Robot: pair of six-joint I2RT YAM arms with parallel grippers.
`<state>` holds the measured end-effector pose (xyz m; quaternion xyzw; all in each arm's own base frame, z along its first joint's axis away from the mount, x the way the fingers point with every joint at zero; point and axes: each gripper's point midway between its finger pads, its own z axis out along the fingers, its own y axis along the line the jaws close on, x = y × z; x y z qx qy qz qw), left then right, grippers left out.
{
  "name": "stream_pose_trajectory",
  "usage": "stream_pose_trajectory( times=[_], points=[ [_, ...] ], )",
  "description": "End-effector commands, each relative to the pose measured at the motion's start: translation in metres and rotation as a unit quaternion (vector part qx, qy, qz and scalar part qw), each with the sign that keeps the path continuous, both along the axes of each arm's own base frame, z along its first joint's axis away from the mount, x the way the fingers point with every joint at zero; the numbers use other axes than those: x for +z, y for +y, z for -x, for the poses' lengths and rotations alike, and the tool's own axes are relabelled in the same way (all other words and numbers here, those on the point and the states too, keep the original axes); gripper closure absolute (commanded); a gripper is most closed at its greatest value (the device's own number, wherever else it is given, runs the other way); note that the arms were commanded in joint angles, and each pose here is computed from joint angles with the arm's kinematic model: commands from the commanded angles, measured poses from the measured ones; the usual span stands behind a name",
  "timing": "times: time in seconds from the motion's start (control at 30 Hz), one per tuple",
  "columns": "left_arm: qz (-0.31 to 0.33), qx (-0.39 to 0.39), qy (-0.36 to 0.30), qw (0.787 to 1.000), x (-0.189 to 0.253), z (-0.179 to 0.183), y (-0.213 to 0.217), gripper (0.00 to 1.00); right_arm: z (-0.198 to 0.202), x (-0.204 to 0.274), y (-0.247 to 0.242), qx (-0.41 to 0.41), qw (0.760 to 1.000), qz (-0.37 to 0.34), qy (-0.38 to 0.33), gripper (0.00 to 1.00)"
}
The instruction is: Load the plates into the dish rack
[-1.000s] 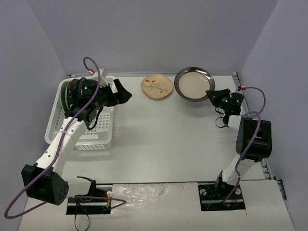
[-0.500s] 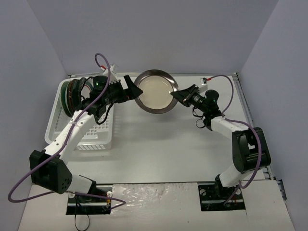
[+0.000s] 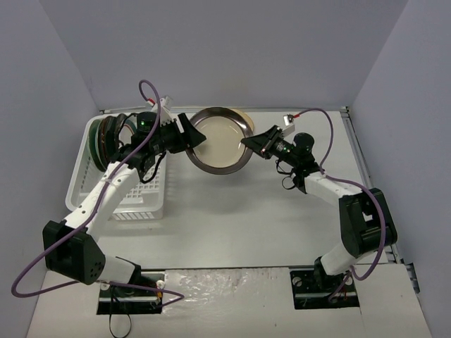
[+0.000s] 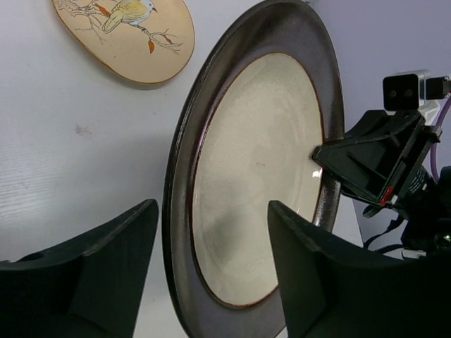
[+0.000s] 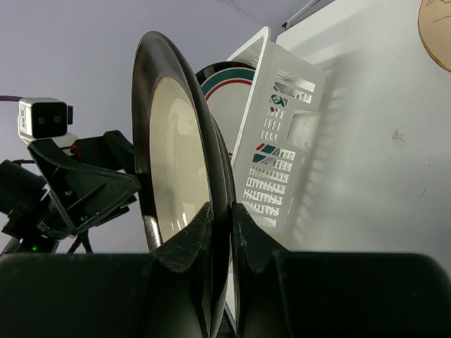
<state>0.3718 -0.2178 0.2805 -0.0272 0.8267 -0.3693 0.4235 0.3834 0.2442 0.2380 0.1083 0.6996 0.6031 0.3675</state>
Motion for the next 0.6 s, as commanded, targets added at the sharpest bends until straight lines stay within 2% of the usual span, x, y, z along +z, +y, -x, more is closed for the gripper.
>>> stream_pose_trajectory(
  times=[0.0,0.03,0.1,0.2,0.23,0.37,0.4,0.5,0.57],
  points=[
    [0.035,-0.013,-0.048,0.998,0.040,0.007,-0.005,0.53,0.016,0.087,0.003,0.020,0.988,-0.058,-0.141,1.00],
    [0.037,-0.014,-0.048,0.998,0.041,0.007,-0.005,0.58,0.015,0.087,0.003,0.019,0.988,-0.057,-0.141,1.00],
    [0.039,-0.014,-0.051,0.998,0.043,0.008,-0.005,0.78,0.015,0.085,0.003,0.020,0.988,-0.054,-0.141,1.00],
    [0.041,-0.014,-0.060,0.997,0.048,0.009,-0.004,0.96,0.014,0.079,0.004,0.021,0.989,-0.046,-0.138,1.00],
    [0.041,-0.014,-0.062,0.997,0.050,0.009,-0.004,1.00,0.014,0.077,0.004,0.021,0.989,-0.042,-0.137,1.00],
    [0.037,-0.017,-0.078,0.996,0.060,0.010,-0.003,1.00,0.013,0.068,0.005,0.023,0.990,-0.028,-0.133,0.97],
    [0.032,-0.017,-0.086,0.996,0.064,0.010,-0.002,1.00,0.013,0.065,0.005,0.023,0.991,-0.024,-0.131,0.87],
    [0.016,-0.009,-0.102,0.995,0.073,0.012,0.005,1.00,0.012,0.053,0.004,0.021,0.992,-0.007,-0.122,0.40],
    [-0.006,-0.001,-0.125,0.992,0.084,0.012,0.012,1.00,0.011,0.048,0.003,0.018,0.993,0.008,-0.119,0.22]
  ],
)
